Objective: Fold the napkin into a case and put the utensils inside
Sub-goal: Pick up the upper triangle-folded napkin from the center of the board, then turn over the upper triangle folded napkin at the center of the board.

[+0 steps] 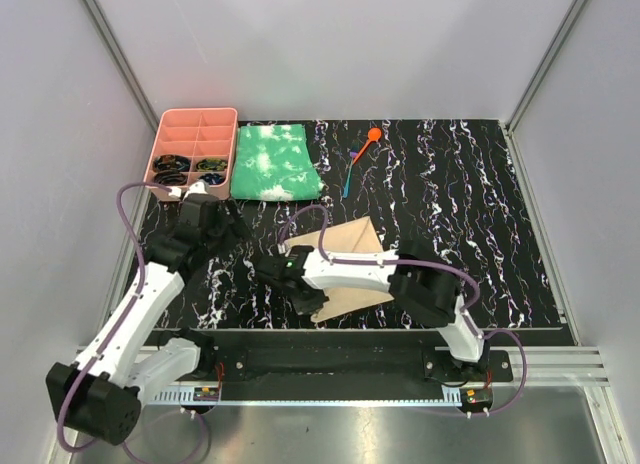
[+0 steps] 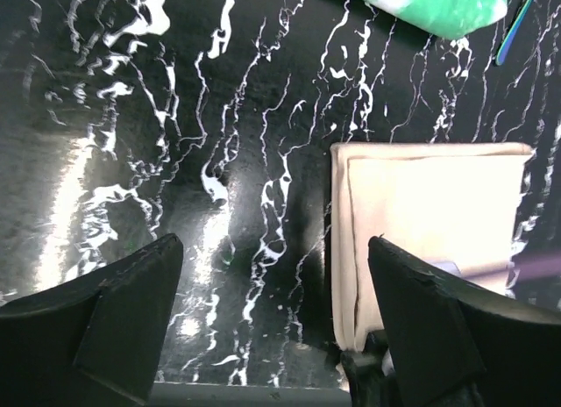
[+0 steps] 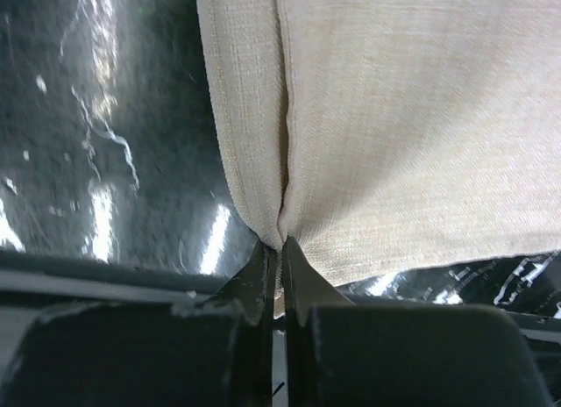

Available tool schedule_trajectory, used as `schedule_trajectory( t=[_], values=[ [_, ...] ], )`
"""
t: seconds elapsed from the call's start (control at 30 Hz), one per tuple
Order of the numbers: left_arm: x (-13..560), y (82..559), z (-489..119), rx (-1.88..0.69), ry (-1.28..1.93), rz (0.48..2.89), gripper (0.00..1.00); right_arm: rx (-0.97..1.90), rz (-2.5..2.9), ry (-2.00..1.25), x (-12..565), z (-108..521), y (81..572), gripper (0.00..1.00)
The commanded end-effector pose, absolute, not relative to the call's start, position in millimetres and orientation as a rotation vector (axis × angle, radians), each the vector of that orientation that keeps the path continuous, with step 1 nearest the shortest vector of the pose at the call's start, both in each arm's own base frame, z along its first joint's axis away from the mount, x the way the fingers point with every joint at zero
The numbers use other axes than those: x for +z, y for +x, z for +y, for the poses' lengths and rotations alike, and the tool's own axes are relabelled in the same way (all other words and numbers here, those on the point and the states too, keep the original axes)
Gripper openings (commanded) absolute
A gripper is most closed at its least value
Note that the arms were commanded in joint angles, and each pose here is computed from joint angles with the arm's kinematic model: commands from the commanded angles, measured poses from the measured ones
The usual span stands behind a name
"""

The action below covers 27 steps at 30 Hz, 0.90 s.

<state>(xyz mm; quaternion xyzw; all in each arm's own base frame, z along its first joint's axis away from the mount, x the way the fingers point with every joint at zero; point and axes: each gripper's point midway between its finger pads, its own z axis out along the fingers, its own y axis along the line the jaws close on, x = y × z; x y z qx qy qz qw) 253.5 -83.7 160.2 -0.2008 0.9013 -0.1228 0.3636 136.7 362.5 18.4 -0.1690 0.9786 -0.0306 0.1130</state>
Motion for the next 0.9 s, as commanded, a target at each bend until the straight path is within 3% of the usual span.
schedule_trajectory(
  t=[0.0, 0.13, 0.23, 0.67, 0.87],
  values=[
    [152.0, 268.8, -113.6, -0.652, -0.546, 2.357, 0.90, 0.148, 2.750, -0.480, 68.9, 373.0, 143.0, 0.00],
    [137.2, 274.4, -154.6, -0.966, -0.472, 2.422, 0.92, 0.209, 2.751, -0.489, 79.5, 367.3, 142.6, 0.00],
    [129.8, 277.2, -164.6, -1.057, -0.508, 2.400, 0.93, 0.259, 2.743, -0.478, 86.0, 364.6, 147.2, 0.00],
    [72.8, 269.5, -184.7, -1.099, -0.677, 2.529, 0.90, 0.393, 2.716, -0.459, 104.6, 360.7, 160.1, 0.00],
    [57.0, 279.0, -191.7, -1.114, -0.753, 2.539, 0.78, 0.421, 2.705, -0.454, 112.1, 358.9, 163.5, 0.00]
  ],
)
